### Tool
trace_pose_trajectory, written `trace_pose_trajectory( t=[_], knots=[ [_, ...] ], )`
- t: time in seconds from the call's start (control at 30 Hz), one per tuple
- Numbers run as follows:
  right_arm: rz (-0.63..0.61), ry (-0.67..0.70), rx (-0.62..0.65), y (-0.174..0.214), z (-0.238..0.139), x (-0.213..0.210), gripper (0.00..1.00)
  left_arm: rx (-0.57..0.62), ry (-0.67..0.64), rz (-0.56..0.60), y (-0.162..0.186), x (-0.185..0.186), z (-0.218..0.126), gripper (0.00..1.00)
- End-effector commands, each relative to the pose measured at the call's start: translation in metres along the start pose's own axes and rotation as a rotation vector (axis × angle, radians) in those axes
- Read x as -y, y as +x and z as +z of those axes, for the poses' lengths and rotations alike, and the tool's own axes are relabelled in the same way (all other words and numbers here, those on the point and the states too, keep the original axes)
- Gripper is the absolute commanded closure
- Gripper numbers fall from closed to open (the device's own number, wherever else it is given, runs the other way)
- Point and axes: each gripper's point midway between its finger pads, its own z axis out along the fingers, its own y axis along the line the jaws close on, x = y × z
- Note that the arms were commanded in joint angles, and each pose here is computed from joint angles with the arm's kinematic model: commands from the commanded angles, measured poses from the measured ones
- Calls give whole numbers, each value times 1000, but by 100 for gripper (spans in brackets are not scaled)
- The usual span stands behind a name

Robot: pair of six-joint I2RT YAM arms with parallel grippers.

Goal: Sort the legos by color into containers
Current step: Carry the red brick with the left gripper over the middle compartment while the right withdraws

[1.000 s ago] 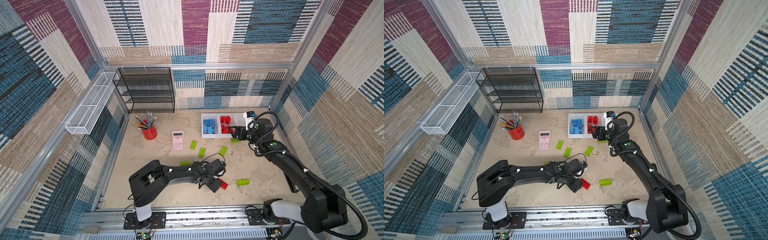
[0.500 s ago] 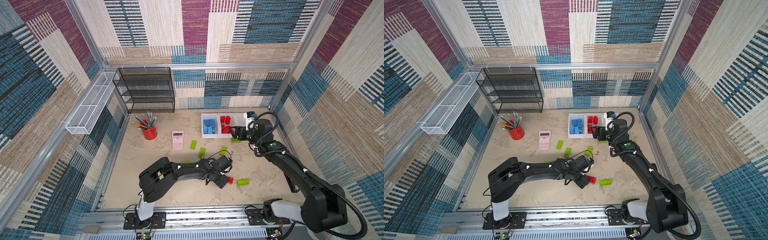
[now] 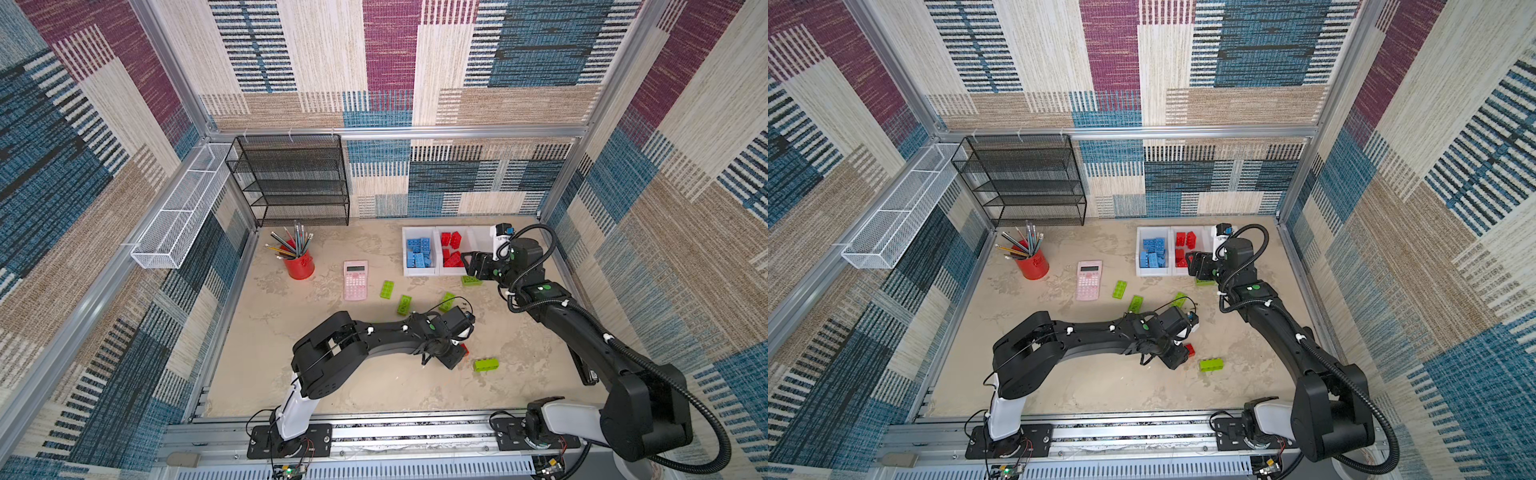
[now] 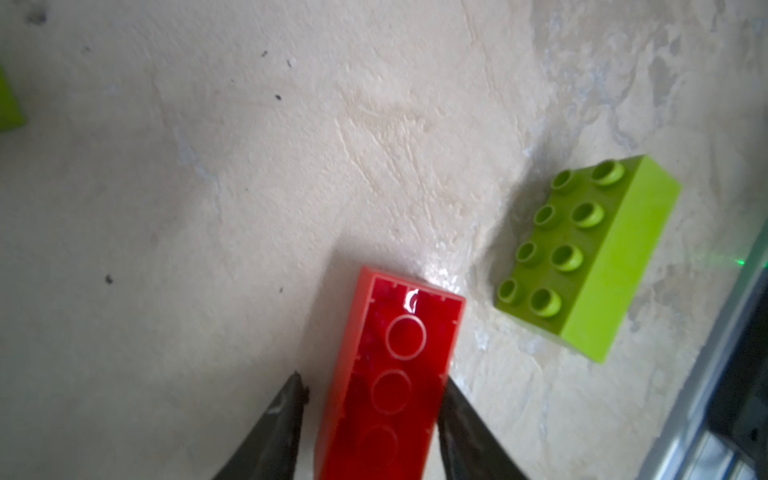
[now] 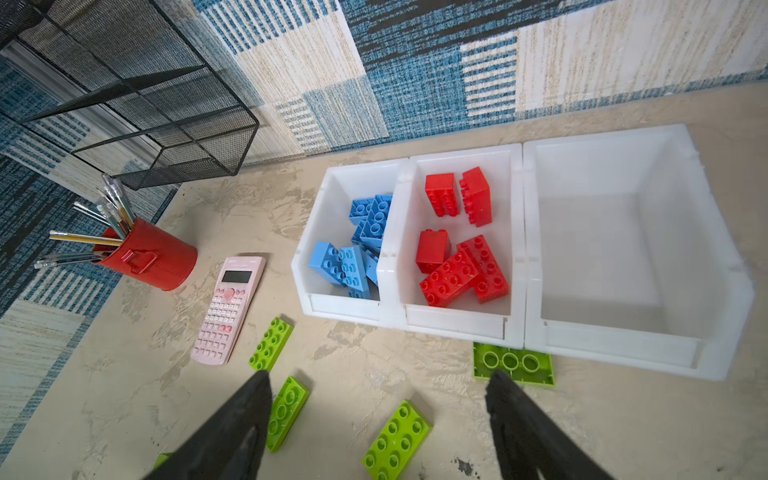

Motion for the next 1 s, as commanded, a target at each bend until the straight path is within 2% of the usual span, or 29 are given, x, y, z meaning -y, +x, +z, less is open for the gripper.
trace_pose_trajectory(
  t=[0.0,0.13,0.27,0.5,0.73,0.97],
  knots=[
    [3,4,32,-9,-1,0,18,-78,19,7,17,2,6,59],
    [3,-1,33,-9,-1,-1,18,-83,20,13,16,3,7,72],
    [6,8,37,-10,-2,1,17,-57,9,15,11,1,2,78],
    [29,27,45,-12,-7,3,17,-13,-41,28,1,-11,-18,80],
    [89,67,62,-10,-19,18,15,77,-59,-52,-18,-44,-53,80],
    [127,43,52,11,-30,24,14,195,-83,-122,-58,-87,-93,80]
  ],
)
